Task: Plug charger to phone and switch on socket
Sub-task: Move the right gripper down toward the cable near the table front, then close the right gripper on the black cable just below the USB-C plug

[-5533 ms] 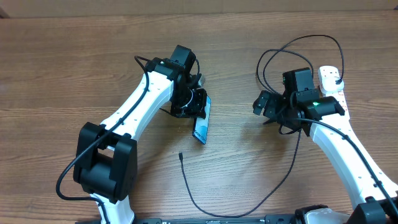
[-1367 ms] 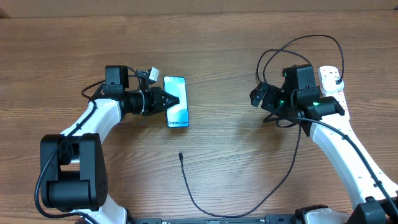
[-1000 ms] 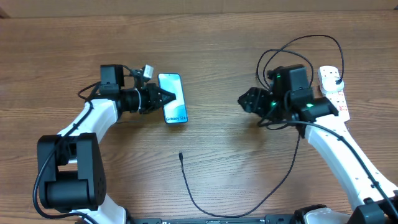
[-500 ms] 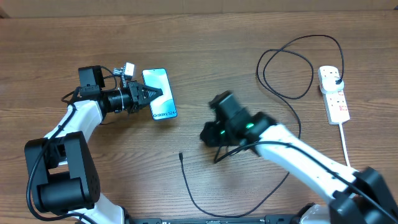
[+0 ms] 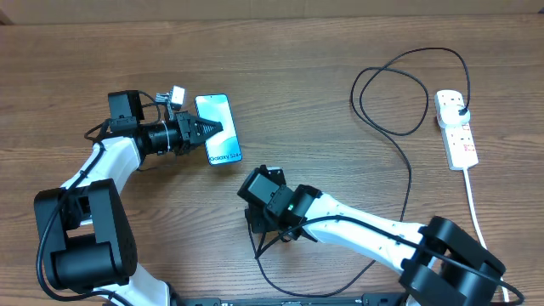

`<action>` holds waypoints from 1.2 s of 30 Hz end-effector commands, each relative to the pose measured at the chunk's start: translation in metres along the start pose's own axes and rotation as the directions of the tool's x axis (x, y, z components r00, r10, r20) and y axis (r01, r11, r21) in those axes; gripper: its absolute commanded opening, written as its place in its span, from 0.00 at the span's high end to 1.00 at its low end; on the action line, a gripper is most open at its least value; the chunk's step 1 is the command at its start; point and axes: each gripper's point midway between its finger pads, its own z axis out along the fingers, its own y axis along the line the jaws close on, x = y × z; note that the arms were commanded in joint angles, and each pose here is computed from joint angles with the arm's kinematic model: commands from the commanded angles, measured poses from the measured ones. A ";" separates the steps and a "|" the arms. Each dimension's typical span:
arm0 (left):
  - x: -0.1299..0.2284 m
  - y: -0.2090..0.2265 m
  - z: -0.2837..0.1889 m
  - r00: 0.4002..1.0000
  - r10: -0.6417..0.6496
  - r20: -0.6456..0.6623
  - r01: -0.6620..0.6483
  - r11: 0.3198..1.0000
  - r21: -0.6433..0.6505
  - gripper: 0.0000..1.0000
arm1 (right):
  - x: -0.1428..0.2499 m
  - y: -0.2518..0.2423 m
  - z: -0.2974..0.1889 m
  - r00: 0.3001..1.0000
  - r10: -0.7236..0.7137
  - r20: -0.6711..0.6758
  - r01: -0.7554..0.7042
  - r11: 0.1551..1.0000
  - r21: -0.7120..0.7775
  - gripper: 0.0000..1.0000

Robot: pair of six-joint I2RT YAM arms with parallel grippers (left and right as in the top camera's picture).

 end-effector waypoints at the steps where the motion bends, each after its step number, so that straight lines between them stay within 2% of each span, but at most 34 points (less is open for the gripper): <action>1: 0.002 0.006 0.000 1.000 0.022 -0.002 -0.022 1.000 -0.002 0.96 | -0.007 0.000 0.001 0.999 0.027 0.036 -0.028 1.000 0.012 0.64; 5: 0.002 0.008 0.000 1.000 0.022 0.001 -0.022 1.000 -0.012 0.96 | -0.009 0.005 0.001 0.999 0.028 0.045 -0.027 1.000 -0.007 0.60; 9: 0.002 0.008 0.000 1.000 0.022 0.001 -0.022 1.000 -0.012 0.96 | -0.008 0.006 0.001 0.999 0.028 0.039 -0.027 1.000 -0.015 0.34; 12: 0.002 0.008 0.000 1.000 0.023 0.001 -0.023 1.000 -0.012 0.96 | -0.010 0.008 0.001 0.999 0.028 0.045 -0.027 0.999 -0.024 0.37; 15: 0.002 0.007 0.000 1.000 0.031 0.000 -0.031 0.999 -0.011 0.96 | -0.010 0.008 0.001 0.999 0.028 0.046 -0.027 0.999 -0.025 0.54; 18: 0.002 0.007 0.000 1.000 0.031 0.000 -0.031 0.999 -0.011 0.96 | -0.008 0.010 0.001 0.999 0.028 0.033 -0.027 0.999 -0.036 0.65; 21: 0.002 0.007 0.000 1.000 0.031 0.000 -0.031 0.999 -0.011 0.96 | -0.007 0.011 0.001 0.999 0.027 0.028 -0.026 0.999 -0.040 0.70; 33: 0.002 0.007 0.000 1.000 0.030 0.000 -0.030 0.999 -0.012 0.96 | -0.001 0.016 0.001 1.000 0.026 -0.008 -0.026 0.998 -0.065 0.69; 36: 0.002 0.007 0.000 1.000 0.030 0.000 -0.030 0.999 -0.012 0.96 | -0.001 0.016 0.001 1.000 0.026 -0.009 -0.026 0.998 -0.065 0.61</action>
